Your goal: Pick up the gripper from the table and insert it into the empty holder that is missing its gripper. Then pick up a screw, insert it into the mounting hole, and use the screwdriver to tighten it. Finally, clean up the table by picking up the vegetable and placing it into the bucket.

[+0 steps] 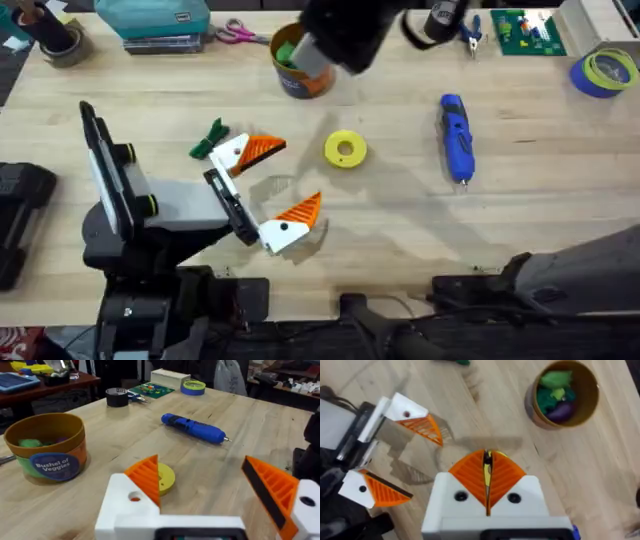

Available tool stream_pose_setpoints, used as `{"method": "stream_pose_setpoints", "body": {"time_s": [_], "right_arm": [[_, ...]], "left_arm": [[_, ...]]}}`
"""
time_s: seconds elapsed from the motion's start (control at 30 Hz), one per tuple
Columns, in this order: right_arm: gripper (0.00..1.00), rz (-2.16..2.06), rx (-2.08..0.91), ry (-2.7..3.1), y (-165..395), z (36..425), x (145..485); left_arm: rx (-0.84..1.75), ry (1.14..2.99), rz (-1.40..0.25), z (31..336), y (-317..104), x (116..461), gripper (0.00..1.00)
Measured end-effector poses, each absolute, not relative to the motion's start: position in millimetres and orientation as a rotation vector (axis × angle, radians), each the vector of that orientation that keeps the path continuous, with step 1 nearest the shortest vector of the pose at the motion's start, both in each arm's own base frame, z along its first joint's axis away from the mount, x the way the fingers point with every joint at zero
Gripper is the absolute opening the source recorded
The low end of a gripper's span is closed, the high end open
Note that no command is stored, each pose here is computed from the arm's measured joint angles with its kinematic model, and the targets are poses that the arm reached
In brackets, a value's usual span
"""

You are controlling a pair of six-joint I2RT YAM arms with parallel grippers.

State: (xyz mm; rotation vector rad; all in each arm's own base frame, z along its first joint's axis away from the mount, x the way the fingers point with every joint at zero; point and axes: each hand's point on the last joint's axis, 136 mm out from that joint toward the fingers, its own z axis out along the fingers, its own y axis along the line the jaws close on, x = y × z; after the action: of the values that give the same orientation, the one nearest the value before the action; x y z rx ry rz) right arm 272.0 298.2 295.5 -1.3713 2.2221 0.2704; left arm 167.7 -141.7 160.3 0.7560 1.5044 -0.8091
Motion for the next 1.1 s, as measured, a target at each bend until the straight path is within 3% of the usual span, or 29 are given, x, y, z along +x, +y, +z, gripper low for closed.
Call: {"method": "stream_pose_setpoints", "body": {"time_s": [0.47,1.1], "right_arm": [[0.006,0.476,-1.770,1.941,359.7,295.9,201.1],[0.006,0.463,-1.849,1.995,377.7,255.6,208.7]], "left_arm": [[0.756,1.505,-0.809,160.3,-141.7,167.7,0.985],[0.756,1.505,-0.809,160.3,-141.7,167.7,0.986]]}}
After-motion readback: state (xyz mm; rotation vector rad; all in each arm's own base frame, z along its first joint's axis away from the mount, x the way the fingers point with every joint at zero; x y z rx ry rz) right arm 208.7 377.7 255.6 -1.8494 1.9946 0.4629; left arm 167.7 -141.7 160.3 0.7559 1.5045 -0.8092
